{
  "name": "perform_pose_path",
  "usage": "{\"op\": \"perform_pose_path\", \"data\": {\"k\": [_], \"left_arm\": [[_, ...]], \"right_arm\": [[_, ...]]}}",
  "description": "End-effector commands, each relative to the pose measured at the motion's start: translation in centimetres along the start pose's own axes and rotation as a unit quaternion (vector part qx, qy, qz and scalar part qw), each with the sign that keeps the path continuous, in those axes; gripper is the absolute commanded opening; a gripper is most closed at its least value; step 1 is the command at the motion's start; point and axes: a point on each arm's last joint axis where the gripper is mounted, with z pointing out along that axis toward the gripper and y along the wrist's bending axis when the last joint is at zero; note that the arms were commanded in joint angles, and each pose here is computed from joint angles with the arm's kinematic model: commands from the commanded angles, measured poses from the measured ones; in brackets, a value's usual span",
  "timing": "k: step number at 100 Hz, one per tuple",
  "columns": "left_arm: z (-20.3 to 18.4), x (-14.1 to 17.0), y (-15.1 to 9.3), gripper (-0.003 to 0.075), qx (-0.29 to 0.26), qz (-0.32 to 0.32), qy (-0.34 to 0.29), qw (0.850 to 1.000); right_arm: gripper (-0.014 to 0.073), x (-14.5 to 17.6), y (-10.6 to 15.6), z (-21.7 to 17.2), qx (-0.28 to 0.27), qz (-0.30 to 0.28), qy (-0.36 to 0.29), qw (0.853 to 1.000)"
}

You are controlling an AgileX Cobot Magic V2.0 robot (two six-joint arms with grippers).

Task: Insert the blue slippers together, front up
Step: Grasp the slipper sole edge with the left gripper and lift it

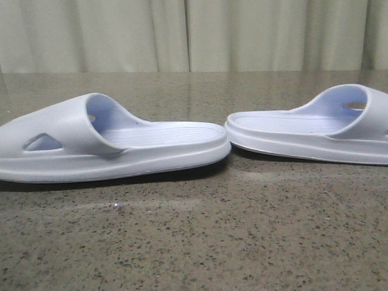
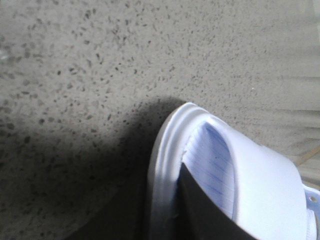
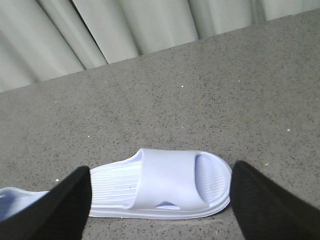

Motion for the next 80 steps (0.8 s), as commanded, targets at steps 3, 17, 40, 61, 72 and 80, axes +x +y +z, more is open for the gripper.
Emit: {"op": "perform_pose_path", "data": {"k": [3, 17, 40, 61, 72, 80], "left_arm": [[-0.2, -0.3, -0.9, 0.0017, 0.023, -0.008, -0.009, 1.0], [-0.9, -0.1, -1.5, 0.0017, 0.047, -0.012, -0.012, 0.999], [-3.7, -0.2, -2.7, 0.0016, 0.108, -0.014, -0.055, 0.993], [-5.7, 0.1, -3.5, 0.0016, 0.162, -0.025, -0.071, 0.984], [-5.9, 0.3, -3.9, 0.0016, 0.183, -0.038, -0.057, 0.981], [-5.9, 0.3, -4.0, 0.0016, 0.189, -0.044, -0.054, 0.98]], "right_arm": [[0.0498, -1.4, 0.3, -0.1, -0.005, -0.003, -0.044, 0.999], [0.0498, -1.4, 0.2, -0.1, -0.002, -0.005, -0.044, 0.999], [0.0498, -1.5, 0.2, -0.1, -0.001, -0.007, -0.047, 0.999], [0.0498, -1.5, 0.2, -0.1, 0.0, -0.008, -0.047, 0.999], [0.0498, -1.5, 0.1, 0.0, 0.001, -0.008, -0.046, 0.999], [0.0498, -1.3, -0.1, 0.6, 0.005, -0.007, -0.034, 0.999]]}}
